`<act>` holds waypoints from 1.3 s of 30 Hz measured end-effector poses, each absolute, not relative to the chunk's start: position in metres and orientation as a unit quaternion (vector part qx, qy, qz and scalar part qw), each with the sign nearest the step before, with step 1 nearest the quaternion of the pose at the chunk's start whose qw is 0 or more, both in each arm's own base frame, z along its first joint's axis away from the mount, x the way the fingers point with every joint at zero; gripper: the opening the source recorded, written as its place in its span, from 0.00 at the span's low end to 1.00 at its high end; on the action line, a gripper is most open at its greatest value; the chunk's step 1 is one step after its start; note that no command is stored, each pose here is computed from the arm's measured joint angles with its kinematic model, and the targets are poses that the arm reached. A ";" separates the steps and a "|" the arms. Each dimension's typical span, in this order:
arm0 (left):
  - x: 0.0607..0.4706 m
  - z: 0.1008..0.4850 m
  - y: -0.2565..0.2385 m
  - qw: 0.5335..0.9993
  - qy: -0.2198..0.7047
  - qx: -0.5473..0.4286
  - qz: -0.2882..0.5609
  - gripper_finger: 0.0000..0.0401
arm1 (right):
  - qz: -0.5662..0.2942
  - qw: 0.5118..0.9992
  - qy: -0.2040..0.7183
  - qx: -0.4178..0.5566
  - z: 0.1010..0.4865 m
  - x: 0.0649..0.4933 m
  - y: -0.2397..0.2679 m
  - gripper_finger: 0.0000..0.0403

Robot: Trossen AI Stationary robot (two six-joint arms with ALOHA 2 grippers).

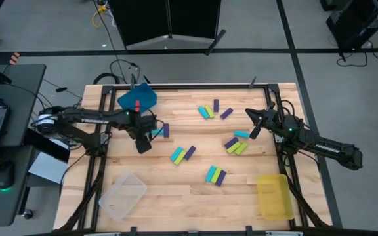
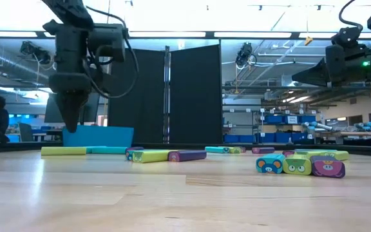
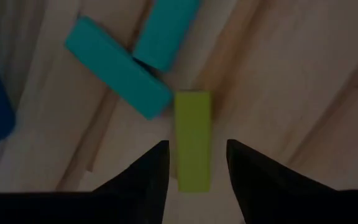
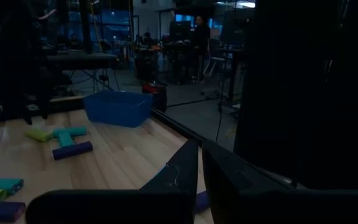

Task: Sort blocks
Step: Put the green block into the blue bin

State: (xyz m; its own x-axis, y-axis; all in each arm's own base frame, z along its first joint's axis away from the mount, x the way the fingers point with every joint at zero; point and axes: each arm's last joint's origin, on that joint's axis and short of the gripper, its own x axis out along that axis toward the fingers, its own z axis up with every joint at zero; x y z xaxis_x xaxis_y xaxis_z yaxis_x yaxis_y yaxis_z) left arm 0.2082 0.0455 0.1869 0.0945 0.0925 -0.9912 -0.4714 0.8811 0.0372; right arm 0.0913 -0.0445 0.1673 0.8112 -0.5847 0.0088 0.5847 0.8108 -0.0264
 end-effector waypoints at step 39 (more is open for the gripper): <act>0.195 0.145 0.055 0.704 0.647 -0.205 0.208 0.56 | -0.309 0.950 -0.031 -0.013 0.173 0.091 -0.045 0.09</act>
State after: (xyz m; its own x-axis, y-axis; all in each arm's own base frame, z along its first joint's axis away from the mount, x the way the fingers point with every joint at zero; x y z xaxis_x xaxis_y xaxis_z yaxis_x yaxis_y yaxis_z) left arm 0.1948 0.0552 0.1448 0.0754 0.0278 -0.9968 -0.5591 0.8289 -0.0191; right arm 0.0910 -0.0445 0.1731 0.8071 -0.5866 0.0676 0.5882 0.8087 -0.0049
